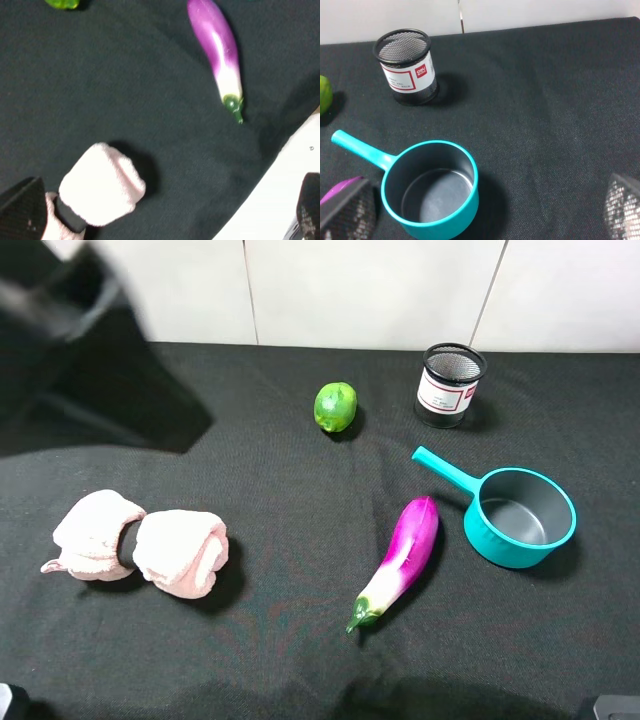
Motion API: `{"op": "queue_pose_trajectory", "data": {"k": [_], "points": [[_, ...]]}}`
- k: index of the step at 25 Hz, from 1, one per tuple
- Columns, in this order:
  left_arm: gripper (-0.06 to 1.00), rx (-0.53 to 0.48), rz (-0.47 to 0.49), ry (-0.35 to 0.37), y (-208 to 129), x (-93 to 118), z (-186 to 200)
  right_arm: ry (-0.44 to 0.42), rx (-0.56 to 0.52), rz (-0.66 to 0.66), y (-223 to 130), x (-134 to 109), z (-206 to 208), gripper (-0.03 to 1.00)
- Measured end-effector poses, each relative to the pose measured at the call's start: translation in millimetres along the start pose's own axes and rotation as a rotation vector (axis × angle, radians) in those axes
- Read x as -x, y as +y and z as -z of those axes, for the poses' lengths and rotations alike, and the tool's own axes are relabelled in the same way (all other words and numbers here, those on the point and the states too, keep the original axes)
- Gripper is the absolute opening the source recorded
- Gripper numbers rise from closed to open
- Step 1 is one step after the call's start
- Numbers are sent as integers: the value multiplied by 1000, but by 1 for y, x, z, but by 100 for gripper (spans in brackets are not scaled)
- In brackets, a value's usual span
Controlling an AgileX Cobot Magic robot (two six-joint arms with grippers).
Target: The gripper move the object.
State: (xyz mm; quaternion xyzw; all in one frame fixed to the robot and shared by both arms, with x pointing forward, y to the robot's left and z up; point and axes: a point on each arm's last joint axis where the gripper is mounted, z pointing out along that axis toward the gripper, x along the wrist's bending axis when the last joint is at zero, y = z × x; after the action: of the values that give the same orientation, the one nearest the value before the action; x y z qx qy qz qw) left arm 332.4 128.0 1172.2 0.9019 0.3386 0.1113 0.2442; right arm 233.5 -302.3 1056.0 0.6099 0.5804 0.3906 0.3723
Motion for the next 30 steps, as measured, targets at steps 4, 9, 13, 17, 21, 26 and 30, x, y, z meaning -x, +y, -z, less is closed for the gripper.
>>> {"op": "queue_pose_trajectory", "data": {"k": [4,9,13,17,21,26,30], "points": [[99,3,-4,13,-18,-7,3,0,0,0,0,0,0,69],[99,24,15,32,-40,-16,9,0,0,0,0,0,0,69],[99,51,72,52,-56,-27,15,0,0,0,0,0,0,69],[99,61,185,119,-69,-47,17,0,0,0,0,0,0,69],[99,64,281,210,-83,-68,20,0,0,0,0,0,0,69],[99,64,384,281,-105,-83,26,0,0,0,0,0,0,69],[99,68,472,354,-129,-88,28,0,0,0,0,0,0,69]]}}
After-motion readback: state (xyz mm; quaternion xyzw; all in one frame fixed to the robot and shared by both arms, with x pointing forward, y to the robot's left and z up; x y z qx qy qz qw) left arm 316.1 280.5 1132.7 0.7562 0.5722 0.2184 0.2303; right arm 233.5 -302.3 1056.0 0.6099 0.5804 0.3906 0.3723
